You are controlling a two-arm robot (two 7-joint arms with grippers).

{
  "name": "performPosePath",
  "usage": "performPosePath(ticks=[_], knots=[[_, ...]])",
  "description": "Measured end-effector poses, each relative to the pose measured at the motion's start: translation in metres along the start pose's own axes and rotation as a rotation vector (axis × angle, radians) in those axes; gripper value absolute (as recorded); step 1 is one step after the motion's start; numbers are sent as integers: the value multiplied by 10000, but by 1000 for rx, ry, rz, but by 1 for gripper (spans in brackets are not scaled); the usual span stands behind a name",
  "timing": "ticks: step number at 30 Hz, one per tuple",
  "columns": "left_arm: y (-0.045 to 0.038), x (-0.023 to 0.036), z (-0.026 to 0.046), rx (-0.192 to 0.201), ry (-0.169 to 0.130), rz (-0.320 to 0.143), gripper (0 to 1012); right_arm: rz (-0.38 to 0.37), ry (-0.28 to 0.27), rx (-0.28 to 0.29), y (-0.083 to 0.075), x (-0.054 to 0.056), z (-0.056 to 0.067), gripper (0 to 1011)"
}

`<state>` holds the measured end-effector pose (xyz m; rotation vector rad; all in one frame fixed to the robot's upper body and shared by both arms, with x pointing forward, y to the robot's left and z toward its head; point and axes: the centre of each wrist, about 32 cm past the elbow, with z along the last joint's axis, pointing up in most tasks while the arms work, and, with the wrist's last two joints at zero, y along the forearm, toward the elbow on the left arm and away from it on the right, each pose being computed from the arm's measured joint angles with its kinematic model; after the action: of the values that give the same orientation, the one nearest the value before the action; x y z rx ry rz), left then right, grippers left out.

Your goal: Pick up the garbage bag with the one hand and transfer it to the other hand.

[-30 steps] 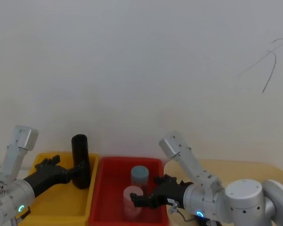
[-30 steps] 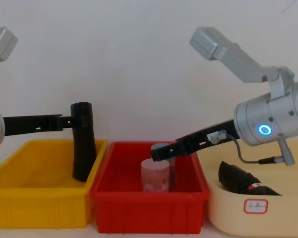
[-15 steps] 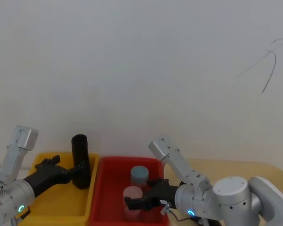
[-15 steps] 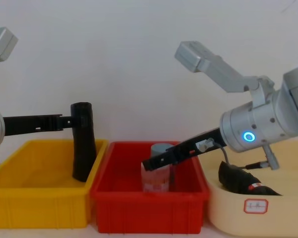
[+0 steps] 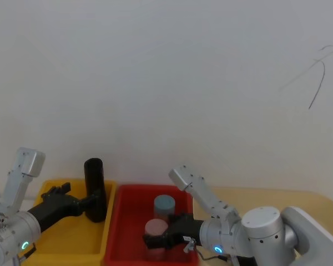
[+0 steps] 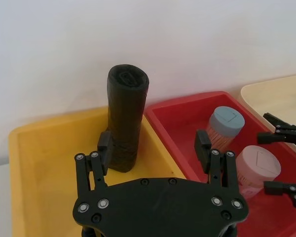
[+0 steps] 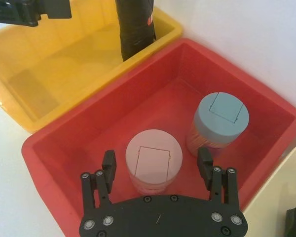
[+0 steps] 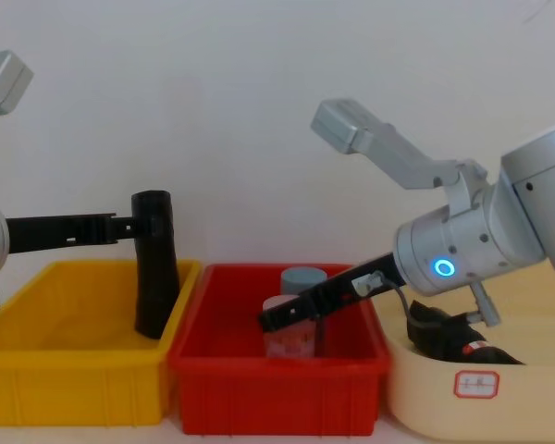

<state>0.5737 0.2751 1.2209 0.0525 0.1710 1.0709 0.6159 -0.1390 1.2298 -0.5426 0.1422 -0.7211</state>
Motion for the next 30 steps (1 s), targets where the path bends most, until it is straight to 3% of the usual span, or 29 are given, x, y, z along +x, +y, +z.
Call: performPosePath(ticks=[20, 30], knots=[[0, 0, 0, 0, 0, 0, 1000, 17, 1, -26, 130, 21, -41, 1001], [0, 0, 0, 0, 0, 0, 1000, 19, 1, -31, 150, 21, -48, 764]])
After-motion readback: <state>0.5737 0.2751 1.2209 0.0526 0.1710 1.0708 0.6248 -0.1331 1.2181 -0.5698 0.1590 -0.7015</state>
